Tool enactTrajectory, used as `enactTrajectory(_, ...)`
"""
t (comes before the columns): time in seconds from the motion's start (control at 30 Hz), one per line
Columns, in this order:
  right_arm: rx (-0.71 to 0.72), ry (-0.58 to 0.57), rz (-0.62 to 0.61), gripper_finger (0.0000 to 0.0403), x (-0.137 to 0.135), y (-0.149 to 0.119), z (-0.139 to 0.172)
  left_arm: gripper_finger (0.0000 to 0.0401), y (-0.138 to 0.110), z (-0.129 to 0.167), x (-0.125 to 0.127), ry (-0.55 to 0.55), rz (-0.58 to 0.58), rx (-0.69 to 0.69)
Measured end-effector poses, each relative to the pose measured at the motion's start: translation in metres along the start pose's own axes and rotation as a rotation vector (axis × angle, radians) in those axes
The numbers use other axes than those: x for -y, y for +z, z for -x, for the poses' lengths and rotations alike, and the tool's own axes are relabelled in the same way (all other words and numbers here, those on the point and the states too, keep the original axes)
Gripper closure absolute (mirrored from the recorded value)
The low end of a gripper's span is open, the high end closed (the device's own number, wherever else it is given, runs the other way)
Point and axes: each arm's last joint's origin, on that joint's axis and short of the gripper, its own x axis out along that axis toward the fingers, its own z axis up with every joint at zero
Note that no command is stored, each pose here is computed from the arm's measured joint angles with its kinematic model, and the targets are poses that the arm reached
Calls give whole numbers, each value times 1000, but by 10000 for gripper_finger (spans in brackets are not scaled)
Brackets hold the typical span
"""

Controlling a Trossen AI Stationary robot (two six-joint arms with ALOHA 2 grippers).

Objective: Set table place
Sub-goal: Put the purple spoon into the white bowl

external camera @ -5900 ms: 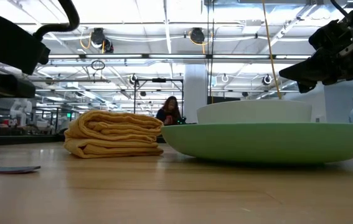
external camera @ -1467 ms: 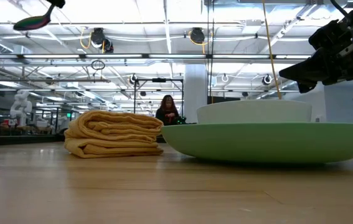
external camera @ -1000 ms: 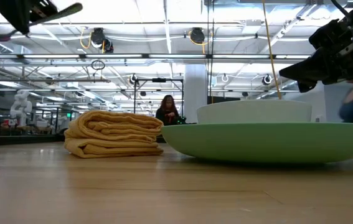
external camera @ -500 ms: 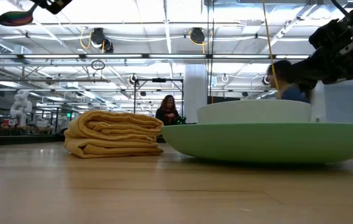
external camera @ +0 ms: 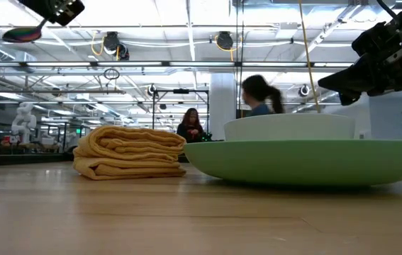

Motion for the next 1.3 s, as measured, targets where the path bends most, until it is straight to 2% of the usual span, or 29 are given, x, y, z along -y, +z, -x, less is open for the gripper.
enactTrajectory(0.2,0,0,0,403,0,0,0,400,5,-12,-5,-32,-42,97)
enactTrajectory(0.37,-1,0,0,403,0,0,0,400,5,-17,-10,-12,-37,120)
enactTrajectory(0.73,0,0,3,403,0,0,0,400,33,-28,-11,-3,-68,321)
enactTrajectory(1.1,-3,0,3,403,0,0,0,400,55,-78,-14,11,-123,313)
enactTrajectory(1.3,-3,-1,2,403,0,0,0,400,57,-89,-15,17,-150,304)
